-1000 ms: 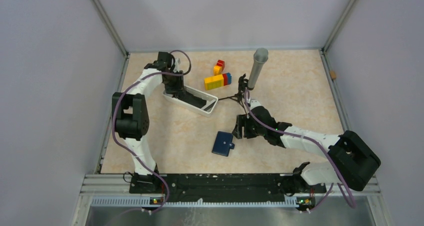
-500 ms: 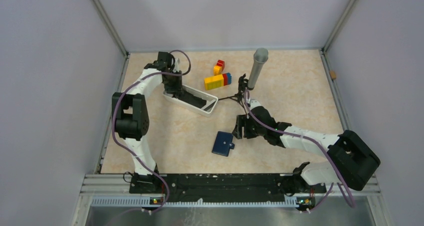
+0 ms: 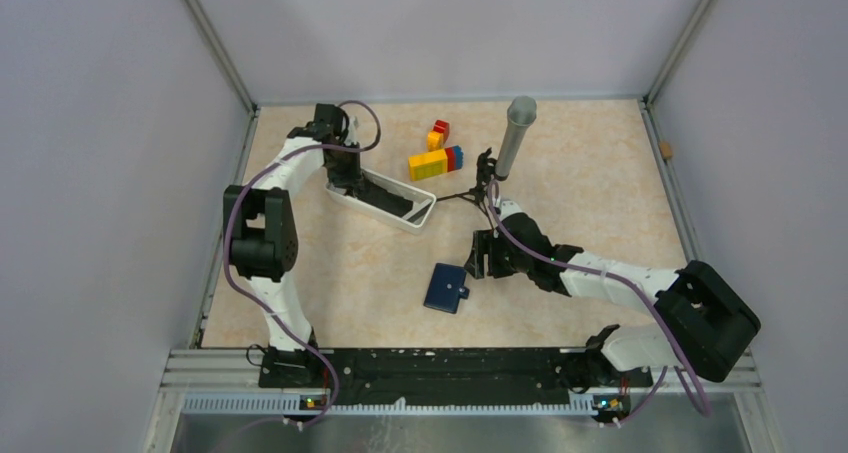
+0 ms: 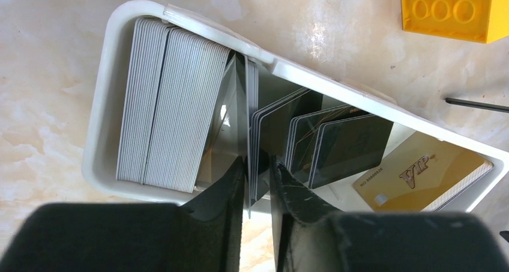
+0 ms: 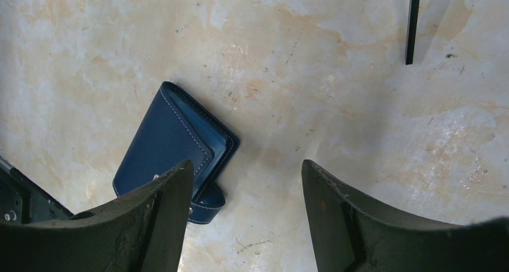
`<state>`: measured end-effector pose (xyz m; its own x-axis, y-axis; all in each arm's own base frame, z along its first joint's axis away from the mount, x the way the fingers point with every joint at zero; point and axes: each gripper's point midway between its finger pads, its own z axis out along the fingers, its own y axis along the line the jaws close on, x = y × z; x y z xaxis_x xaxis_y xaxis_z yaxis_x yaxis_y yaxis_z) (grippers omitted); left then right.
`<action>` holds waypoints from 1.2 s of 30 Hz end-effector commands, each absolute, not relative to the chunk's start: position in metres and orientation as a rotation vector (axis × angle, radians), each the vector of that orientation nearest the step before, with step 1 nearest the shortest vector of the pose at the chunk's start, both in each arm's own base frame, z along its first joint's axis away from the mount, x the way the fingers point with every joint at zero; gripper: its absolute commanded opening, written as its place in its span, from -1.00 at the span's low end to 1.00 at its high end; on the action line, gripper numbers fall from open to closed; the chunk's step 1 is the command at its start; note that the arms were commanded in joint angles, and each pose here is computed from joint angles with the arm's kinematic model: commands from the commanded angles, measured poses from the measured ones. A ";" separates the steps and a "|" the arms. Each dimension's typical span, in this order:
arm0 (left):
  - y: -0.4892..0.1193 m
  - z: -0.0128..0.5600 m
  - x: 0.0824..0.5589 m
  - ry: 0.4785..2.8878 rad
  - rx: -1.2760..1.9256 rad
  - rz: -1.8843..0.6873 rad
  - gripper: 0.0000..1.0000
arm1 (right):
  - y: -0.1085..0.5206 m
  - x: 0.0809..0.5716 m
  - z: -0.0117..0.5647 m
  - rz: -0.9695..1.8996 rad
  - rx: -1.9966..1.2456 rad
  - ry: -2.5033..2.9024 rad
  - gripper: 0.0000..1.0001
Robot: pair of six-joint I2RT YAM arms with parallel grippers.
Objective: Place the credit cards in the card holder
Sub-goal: Pick up the credit card from the storage box.
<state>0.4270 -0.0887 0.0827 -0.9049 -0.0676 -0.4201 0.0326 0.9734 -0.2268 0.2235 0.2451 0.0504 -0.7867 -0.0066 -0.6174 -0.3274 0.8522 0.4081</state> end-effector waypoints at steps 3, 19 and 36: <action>-0.084 0.116 0.431 2.607 -0.016 -0.306 -0.76 | 0.252 0.235 0.064 0.704 -0.223 2.351 0.31; -0.080 0.120 0.429 2.612 -0.017 -0.286 -0.84 | 0.254 0.237 0.063 0.701 -0.225 2.358 0.31; -0.085 0.124 0.428 2.608 -0.024 -0.343 -0.76 | 0.255 0.237 0.062 0.701 -0.230 2.362 0.31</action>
